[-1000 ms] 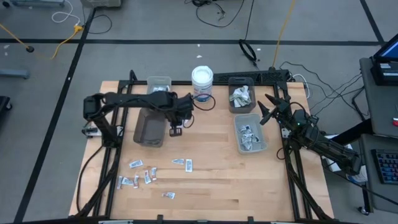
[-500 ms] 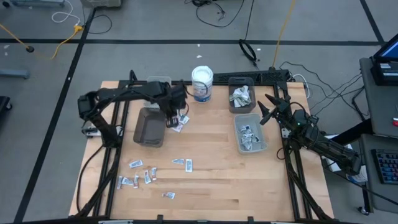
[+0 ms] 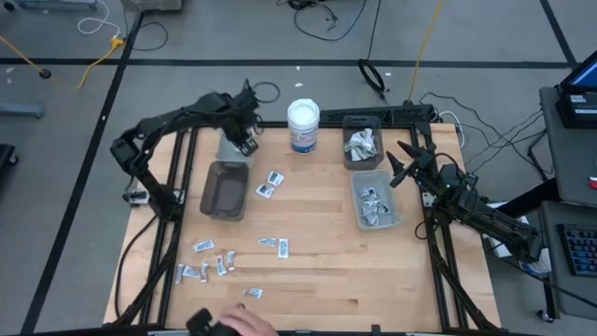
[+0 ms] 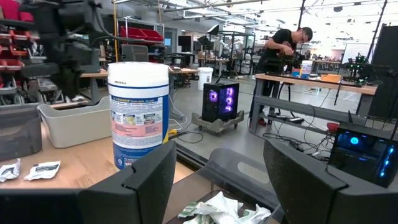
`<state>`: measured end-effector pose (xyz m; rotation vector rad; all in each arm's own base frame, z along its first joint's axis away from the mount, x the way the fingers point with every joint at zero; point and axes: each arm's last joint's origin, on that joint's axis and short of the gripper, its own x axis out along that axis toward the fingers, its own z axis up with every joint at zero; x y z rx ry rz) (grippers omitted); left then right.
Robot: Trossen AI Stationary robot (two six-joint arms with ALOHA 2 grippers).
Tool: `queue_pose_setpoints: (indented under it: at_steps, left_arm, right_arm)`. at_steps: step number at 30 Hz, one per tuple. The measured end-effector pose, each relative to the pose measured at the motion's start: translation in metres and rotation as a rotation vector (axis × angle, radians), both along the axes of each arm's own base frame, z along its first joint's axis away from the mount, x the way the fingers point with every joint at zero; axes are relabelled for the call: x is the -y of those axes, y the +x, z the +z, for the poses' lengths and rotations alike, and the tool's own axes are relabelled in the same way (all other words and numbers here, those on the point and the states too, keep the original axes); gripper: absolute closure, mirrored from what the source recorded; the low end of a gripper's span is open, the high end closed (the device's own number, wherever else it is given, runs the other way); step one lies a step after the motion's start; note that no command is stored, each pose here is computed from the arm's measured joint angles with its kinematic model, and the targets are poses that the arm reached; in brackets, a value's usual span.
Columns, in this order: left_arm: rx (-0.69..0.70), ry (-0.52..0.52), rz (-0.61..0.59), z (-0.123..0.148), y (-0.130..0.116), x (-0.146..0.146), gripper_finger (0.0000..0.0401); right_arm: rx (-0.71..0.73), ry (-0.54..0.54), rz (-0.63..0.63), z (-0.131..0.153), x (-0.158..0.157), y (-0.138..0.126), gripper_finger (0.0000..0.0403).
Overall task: Pick & Place First Aid Supplies
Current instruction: Put the gray towelette pack into the left gray bin
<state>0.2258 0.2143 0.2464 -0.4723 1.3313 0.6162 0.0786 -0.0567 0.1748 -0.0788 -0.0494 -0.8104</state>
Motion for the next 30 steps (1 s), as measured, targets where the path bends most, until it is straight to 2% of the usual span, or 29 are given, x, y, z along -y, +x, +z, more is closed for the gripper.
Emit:
queue_pose_setpoints:
  at_steps: [4, 8, 21, 30]
  left_arm:
    - [-0.003, 0.004, 0.097, 0.000, -0.017, -0.017, 0.0390]
    - [-0.028, 0.031, 0.145, -0.001, -0.026, -0.026, 0.0393]
    - [-0.099, -0.025, 0.173, -0.056, -0.016, -0.057, 0.0392]
    - [-0.082, -0.056, 0.191, -0.063, -0.015, -0.060, 0.0386]
  right_arm:
    - [0.000, 0.000, 0.000, 0.000, 0.000, 0.000, 0.0165]
    - [0.000, 0.000, 0.000, 0.000, 0.000, 0.000, 0.0165]
    - [0.000, 0.000, 0.000, 0.000, 0.000, 0.000, 0.0165]
    - [0.000, 0.000, 0.000, 0.000, 0.000, 0.000, 0.0165]
